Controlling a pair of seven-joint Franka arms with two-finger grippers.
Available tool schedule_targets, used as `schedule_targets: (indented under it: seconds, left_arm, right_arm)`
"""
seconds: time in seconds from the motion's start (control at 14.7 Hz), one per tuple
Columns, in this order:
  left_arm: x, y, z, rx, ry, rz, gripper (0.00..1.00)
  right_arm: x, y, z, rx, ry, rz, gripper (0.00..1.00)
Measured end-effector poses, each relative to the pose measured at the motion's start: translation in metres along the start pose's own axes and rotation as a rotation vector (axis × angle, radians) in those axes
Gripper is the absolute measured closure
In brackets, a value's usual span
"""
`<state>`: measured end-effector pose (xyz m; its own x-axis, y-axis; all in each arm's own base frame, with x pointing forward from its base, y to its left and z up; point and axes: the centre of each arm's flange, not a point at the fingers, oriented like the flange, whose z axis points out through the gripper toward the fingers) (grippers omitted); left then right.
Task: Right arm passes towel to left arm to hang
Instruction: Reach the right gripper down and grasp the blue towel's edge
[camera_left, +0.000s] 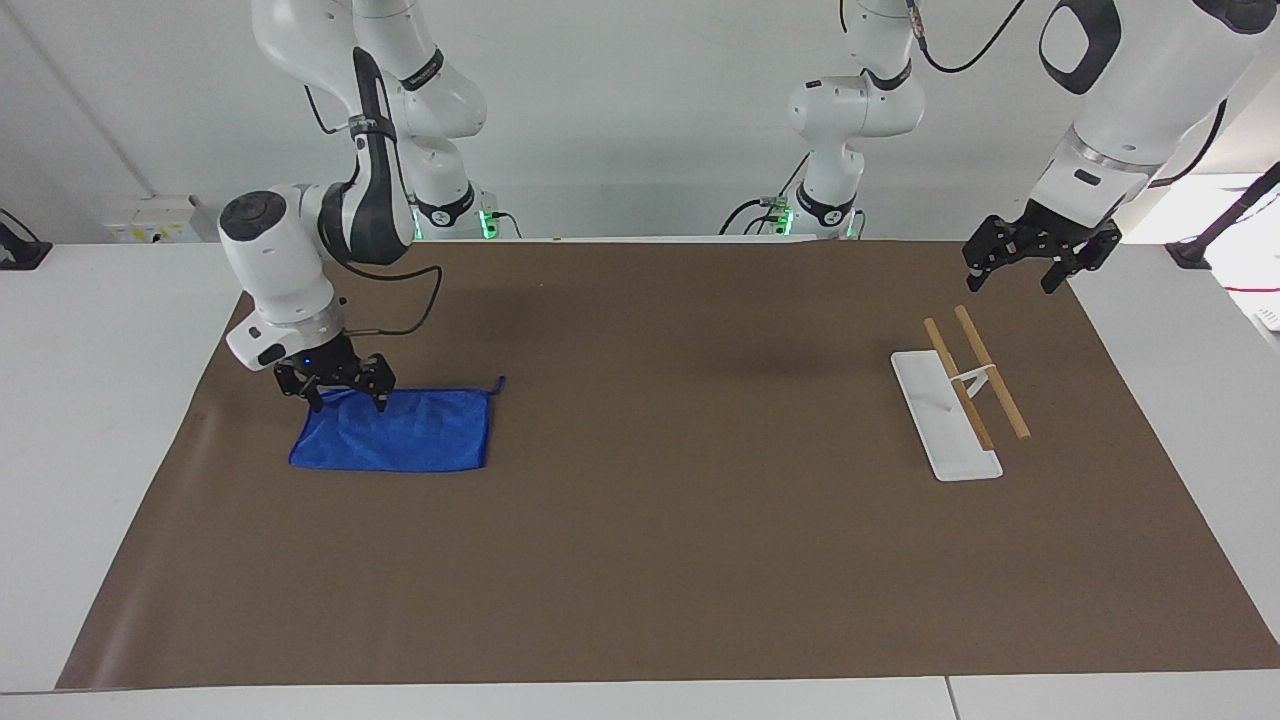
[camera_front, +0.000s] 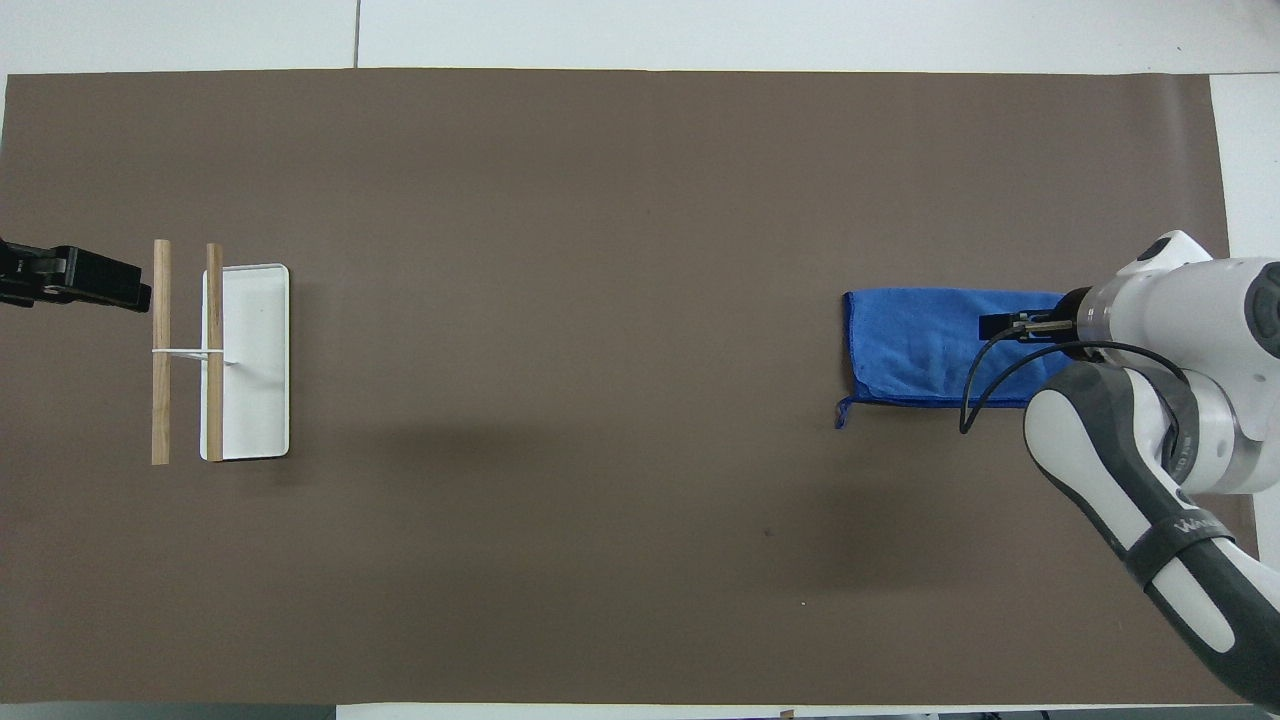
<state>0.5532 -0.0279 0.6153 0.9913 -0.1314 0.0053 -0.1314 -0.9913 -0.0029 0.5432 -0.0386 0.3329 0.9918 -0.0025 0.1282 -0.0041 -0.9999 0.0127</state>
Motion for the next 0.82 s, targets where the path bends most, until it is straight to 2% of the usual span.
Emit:
schedule_targets:
  seconds: [0.34,0.82]
  left_arm:
    - [0.000,0.000,0.000,0.000,0.000,0.000,0.00]
    - [0.000,0.000,0.000,0.000,0.000,0.000,0.00]
  right_arm:
    - [-0.010,0.001,0.032,0.008,-0.052,-0.009,0.00]
    - [-0.016,0.002,0.048,0.010,-0.055,-0.005,0.03]
